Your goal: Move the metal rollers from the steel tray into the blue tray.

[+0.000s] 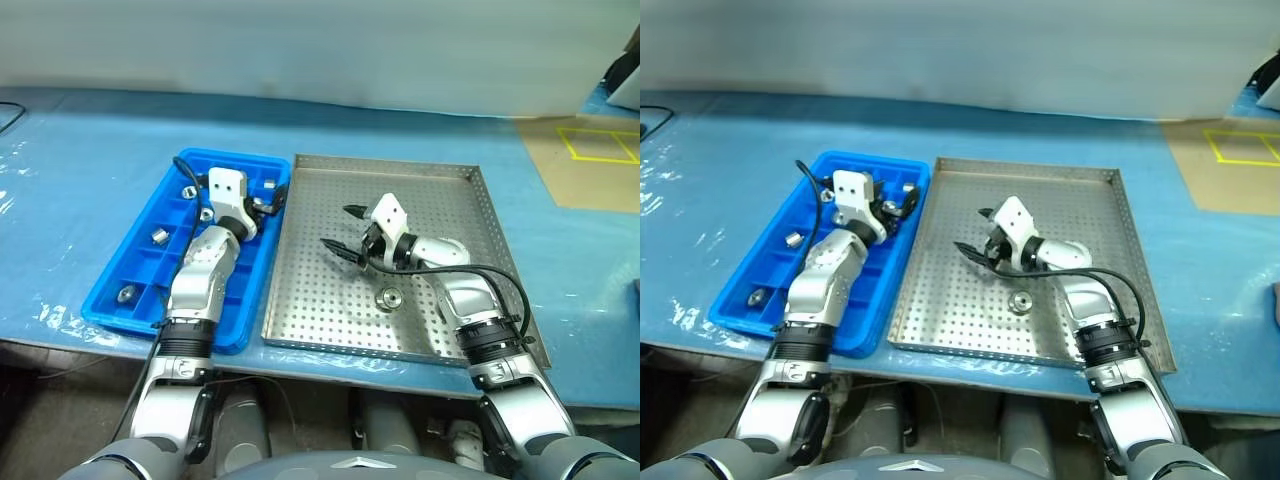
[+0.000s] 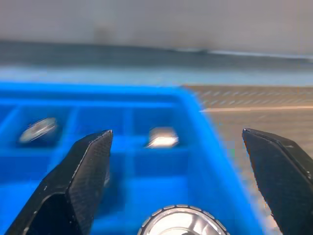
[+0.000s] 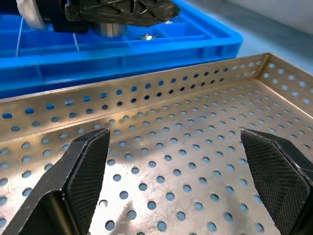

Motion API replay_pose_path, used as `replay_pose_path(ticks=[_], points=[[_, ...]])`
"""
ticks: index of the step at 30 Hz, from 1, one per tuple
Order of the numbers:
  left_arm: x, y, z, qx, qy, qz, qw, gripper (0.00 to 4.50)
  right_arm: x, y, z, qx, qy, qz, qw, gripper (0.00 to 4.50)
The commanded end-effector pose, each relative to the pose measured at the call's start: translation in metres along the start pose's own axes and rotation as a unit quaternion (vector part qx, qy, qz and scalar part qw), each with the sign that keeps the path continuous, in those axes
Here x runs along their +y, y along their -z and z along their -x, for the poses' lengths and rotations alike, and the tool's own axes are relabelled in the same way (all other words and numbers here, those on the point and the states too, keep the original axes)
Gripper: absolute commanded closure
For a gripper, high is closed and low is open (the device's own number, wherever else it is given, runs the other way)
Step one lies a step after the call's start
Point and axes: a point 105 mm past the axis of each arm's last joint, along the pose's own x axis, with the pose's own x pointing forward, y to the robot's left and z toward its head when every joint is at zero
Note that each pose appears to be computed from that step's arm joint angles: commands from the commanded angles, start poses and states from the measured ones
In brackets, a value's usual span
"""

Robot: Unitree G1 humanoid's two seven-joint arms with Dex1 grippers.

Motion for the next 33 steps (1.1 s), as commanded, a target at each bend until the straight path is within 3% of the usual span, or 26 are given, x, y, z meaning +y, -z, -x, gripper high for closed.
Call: replay_pose_path(ticks=[1,4,7,16,19,26,33], points=[[-0.031,-0.017,-0.001,-0.023,0.103,0.205,0.973,0.03,-0.002,-0.041,-0.003,-0.081,-0.003,-0.062,0.995,0.00],[-0.051,-0.024,0.005,-0.014,0.170,0.286,0.943,0.03,0.002,-0.056,-0.003,-0.110,-0.017,-0.110,0.988,0.00],[-0.071,-0.023,0.012,0.014,0.229,0.309,0.923,0.03,0.005,-0.065,-0.004,-0.133,-0.031,-0.162,0.977,0.00],[-0.108,-0.034,0.021,0.023,0.339,0.332,0.880,0.03,0.044,-0.060,-0.014,-0.099,-0.116,-0.200,0.968,0.00],[-0.110,-0.039,0.018,0.009,0.345,0.329,0.879,0.00,0.050,-0.059,-0.013,-0.095,-0.133,-0.205,0.965,0.52],[-0.090,-0.060,0.008,-0.070,0.295,0.329,0.895,0.00,0.063,-0.057,-0.006,-0.080,-0.184,-0.216,0.955,2.89],[-0.065,-0.084,0.016,-0.148,0.242,0.322,0.903,0.00,0.053,-0.063,-0.025,-0.090,-0.175,-0.196,0.961,2.90]])
